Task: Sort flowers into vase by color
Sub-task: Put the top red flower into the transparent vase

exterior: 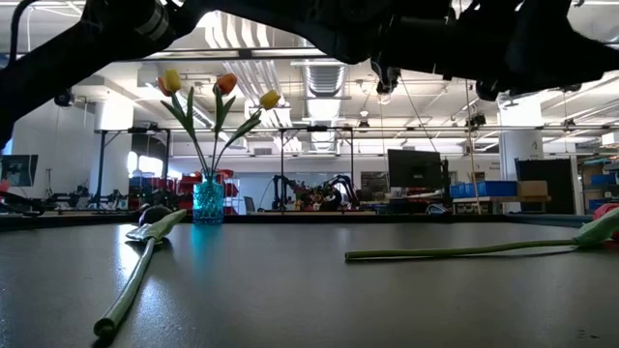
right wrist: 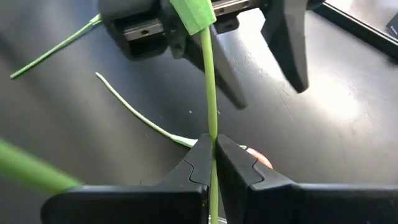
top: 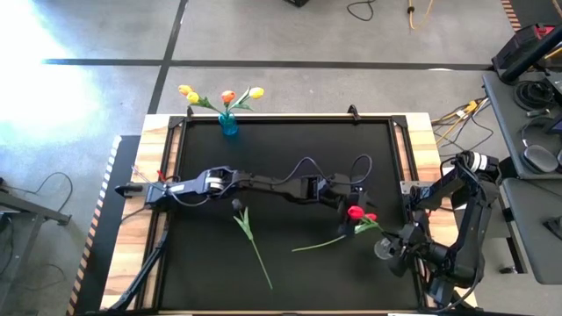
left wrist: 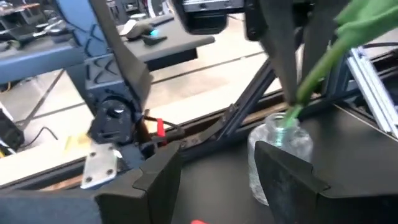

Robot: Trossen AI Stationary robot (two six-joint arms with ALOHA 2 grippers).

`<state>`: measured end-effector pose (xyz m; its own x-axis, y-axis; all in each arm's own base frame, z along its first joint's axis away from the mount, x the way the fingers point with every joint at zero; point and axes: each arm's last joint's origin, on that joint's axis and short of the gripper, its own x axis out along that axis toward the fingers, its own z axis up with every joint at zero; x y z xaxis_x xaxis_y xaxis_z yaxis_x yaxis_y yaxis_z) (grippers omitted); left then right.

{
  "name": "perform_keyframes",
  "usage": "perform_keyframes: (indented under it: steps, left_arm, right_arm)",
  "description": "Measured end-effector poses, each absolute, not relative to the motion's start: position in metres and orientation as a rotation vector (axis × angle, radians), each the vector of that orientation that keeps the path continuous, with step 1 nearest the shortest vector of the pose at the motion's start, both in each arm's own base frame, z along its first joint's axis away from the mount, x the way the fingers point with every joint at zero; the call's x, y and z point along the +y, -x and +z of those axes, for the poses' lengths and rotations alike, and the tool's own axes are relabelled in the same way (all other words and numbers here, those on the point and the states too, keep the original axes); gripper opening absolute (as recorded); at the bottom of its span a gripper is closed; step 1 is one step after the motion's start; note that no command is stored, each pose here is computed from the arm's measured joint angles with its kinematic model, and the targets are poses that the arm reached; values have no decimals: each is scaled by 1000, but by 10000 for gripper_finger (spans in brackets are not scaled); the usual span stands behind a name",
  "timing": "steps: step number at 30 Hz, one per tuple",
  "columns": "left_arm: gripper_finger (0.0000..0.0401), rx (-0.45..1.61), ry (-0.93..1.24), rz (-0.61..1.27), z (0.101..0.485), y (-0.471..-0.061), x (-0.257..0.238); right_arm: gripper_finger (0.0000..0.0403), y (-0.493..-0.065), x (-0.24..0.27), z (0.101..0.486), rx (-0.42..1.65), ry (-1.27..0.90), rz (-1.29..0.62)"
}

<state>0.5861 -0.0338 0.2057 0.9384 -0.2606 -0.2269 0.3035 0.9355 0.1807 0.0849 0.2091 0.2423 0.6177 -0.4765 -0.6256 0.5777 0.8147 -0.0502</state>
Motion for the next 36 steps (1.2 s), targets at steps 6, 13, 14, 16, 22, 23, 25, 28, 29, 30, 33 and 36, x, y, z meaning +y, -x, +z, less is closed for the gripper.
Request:
perform_keyframes:
  steps: [6,13,14,16,22,23,25,28,29,30,33,36]
  left_arm:
    - [185,224,-197,-267,204,-586,-20]
    - [158,225,-196,-260,203,-586,-15]
    - [154,223,-196,-259,204,-586,-14]
    - [147,218,-196,-255,204,-587,-12]
    - [127,208,-197,-253,196,-586,-12]
    - [124,210,-195,-254,193,-586,-12]
    - [118,219,-189,-254,189,-585,-12]
    - [110,228,-178,-254,185,-584,-12]
    - [108,230,-174,-254,185,-584,-12]
    - [106,232,-173,-254,185,-584,-12]
    - [100,223,-179,-254,186,-584,-12]
    - [94,217,-181,-252,187,-585,-12]
  right_arm:
    - [11,-85,209,242,666,-157,-603]
    - [11,-84,217,233,647,-100,-593]
    - [11,-83,219,231,640,-96,-591]
    - [11,-81,222,228,604,-87,-574]
    - [11,-81,230,217,567,-35,-565]
    - [11,-81,231,215,567,-30,-567]
    - [11,-81,232,214,570,-35,-575]
    - [11,-80,233,211,605,-39,-599]
    - [11,-80,233,210,614,-38,-605]
    - [11,-80,233,210,618,-36,-608]
    - [11,-80,233,210,632,-41,-614]
    - [11,-80,234,214,635,-48,-608]
